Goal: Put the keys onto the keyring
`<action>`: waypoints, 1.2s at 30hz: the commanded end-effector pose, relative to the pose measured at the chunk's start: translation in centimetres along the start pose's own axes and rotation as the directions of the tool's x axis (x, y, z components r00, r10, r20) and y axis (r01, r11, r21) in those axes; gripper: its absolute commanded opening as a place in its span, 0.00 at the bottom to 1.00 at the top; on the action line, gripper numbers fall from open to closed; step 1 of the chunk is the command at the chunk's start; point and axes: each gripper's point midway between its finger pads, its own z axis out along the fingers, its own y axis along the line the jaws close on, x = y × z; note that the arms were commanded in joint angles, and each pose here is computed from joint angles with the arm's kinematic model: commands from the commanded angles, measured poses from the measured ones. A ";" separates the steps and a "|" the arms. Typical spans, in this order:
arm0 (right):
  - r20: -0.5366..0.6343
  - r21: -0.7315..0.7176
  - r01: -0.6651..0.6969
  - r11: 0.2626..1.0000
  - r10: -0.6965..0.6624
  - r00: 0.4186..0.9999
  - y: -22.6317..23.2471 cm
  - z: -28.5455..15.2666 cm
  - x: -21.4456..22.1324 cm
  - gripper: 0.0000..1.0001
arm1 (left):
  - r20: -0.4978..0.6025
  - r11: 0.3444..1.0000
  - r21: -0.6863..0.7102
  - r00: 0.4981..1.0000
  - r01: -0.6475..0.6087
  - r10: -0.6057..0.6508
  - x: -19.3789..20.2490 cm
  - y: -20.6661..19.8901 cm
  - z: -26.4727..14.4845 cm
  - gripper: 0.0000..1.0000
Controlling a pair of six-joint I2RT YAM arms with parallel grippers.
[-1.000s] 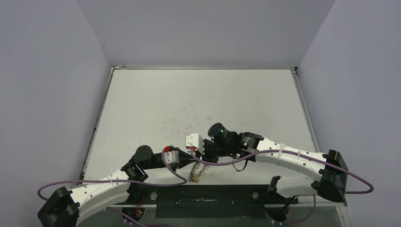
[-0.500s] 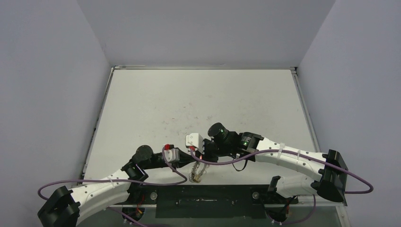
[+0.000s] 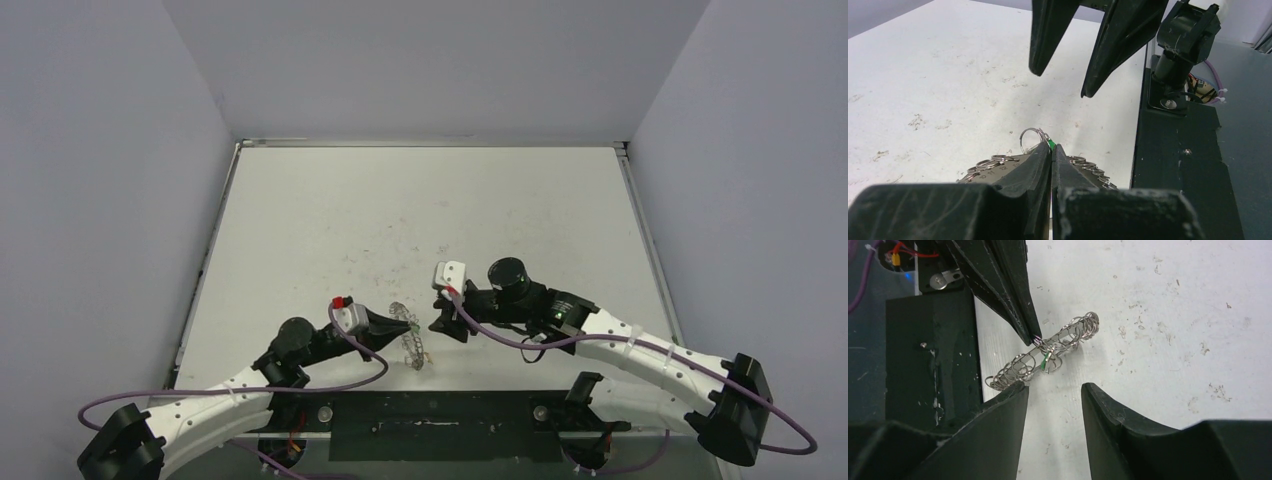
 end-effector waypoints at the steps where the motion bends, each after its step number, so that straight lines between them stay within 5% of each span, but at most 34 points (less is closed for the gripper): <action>1: 0.153 -0.042 0.014 0.999 -0.007 0.988 0.8 -0.1 -2.7 0.41 | 0.144 1.000 -0.018 0.989 -0.024 0.026 -3.7 0.1 0.2 0.00; 16: 0.201 -0.088 -0.044 0.995 0.061 0.978 0.5 3.4 -2.1 0.31 | 0.121 1.000 -0.008 0.992 -0.020 0.021 -3.1 0.0 0.3 0.00; 26: 0.153 -0.096 -0.055 0.994 0.070 0.986 0.7 4.0 -0.3 0.00 | 0.107 1.000 -0.009 0.994 -0.022 0.023 -2.7 0.0 0.3 0.00; 36: 0.092 -0.089 -0.065 0.994 0.073 0.993 0.6 4.5 2.1 0.00 | 0.089 0.999 -0.021 0.996 -0.024 0.026 -2.0 0.2 0.0 0.00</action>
